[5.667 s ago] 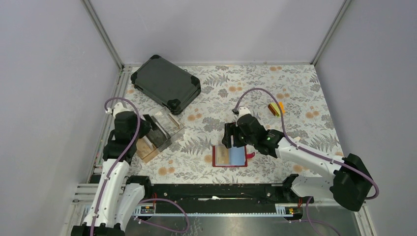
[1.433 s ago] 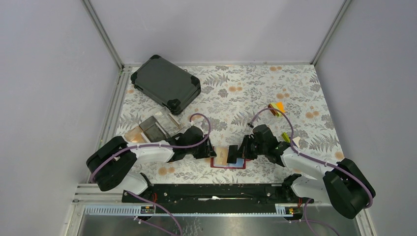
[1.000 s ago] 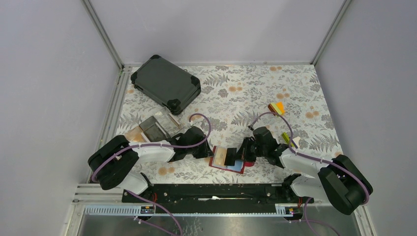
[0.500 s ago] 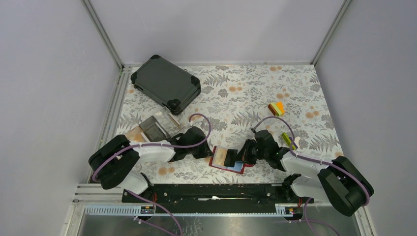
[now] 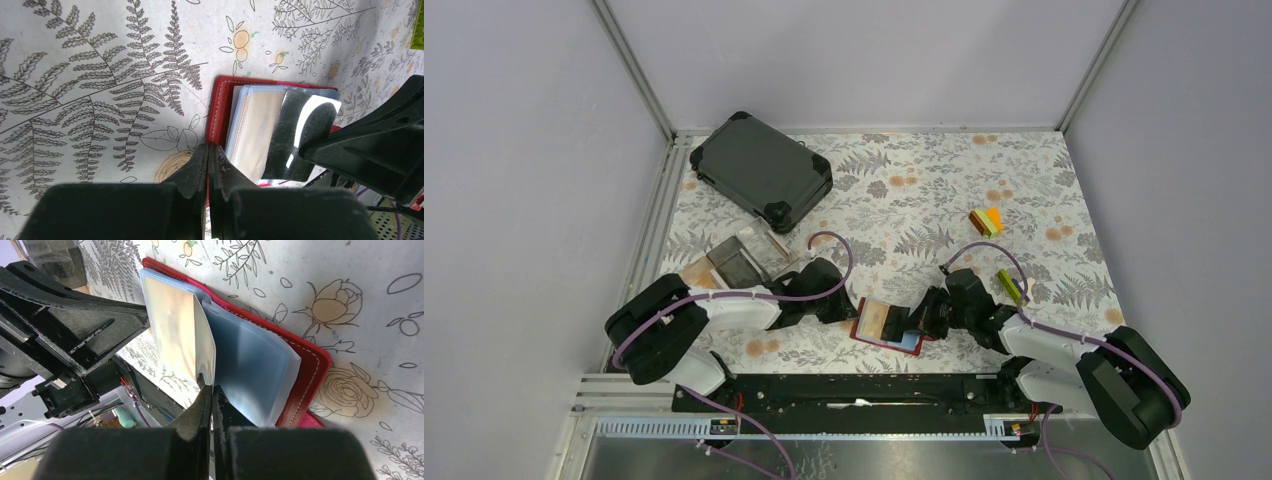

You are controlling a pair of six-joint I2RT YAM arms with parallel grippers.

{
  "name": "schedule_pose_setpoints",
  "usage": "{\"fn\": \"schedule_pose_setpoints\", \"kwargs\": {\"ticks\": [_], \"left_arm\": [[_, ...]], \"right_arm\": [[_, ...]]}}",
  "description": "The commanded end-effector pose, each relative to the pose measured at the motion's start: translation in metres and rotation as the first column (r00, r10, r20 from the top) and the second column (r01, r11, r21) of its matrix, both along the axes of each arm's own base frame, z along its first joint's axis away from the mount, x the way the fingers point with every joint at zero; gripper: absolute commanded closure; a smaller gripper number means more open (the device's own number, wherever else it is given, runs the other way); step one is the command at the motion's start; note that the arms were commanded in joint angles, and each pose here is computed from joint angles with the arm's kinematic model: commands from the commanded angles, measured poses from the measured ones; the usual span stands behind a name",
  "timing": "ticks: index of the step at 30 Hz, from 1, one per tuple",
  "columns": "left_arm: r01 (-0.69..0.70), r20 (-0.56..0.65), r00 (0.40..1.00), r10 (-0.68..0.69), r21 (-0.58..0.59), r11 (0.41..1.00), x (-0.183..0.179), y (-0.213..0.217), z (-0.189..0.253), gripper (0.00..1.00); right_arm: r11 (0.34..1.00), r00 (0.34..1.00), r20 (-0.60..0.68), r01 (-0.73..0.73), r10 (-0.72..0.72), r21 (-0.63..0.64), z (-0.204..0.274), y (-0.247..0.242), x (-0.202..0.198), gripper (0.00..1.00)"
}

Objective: Put the credit cards into the card holder
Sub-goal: Insert the credit card into the card holder.

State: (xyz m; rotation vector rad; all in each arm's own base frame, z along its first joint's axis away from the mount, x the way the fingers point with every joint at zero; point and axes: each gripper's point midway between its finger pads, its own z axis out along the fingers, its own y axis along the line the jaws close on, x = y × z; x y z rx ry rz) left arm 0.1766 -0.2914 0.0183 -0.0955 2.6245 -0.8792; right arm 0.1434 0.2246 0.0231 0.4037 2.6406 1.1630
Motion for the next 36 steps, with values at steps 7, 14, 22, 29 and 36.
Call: {"fn": "schedule_pose_setpoints", "kwargs": {"ticks": [7,14,22,29,36], "left_arm": [[0.003,0.007,1.0,-0.003,-0.012,1.0,0.0,-0.006,0.001,1.0],[-0.001,0.011,1.0,0.002,-0.012,1.0,0.0,-0.005,0.002,1.0],[-0.039,0.005,0.999,0.039,0.006,0.999,0.0,0.002,-0.002,1.0],[-0.031,0.004,1.0,0.031,-0.004,1.0,0.0,0.0,-0.002,1.0],[-0.031,0.006,0.999,0.031,-0.009,0.999,-0.001,0.0,-0.001,1.0]], "right_arm": [[0.997,0.996,-0.093,-0.014,0.007,-0.081,-0.029,-0.009,-0.019,1.0],[0.996,0.995,-0.097,-0.005,-0.004,-0.084,-0.029,-0.007,-0.02,1.0],[0.989,0.995,-0.082,0.043,-0.055,-0.139,-0.03,-0.024,-0.025,1.0],[0.993,0.994,-0.104,0.012,-0.025,-0.12,-0.033,-0.018,-0.027,1.0],[0.993,0.994,-0.107,0.014,-0.026,-0.114,-0.033,-0.015,-0.025,1.0]]}}
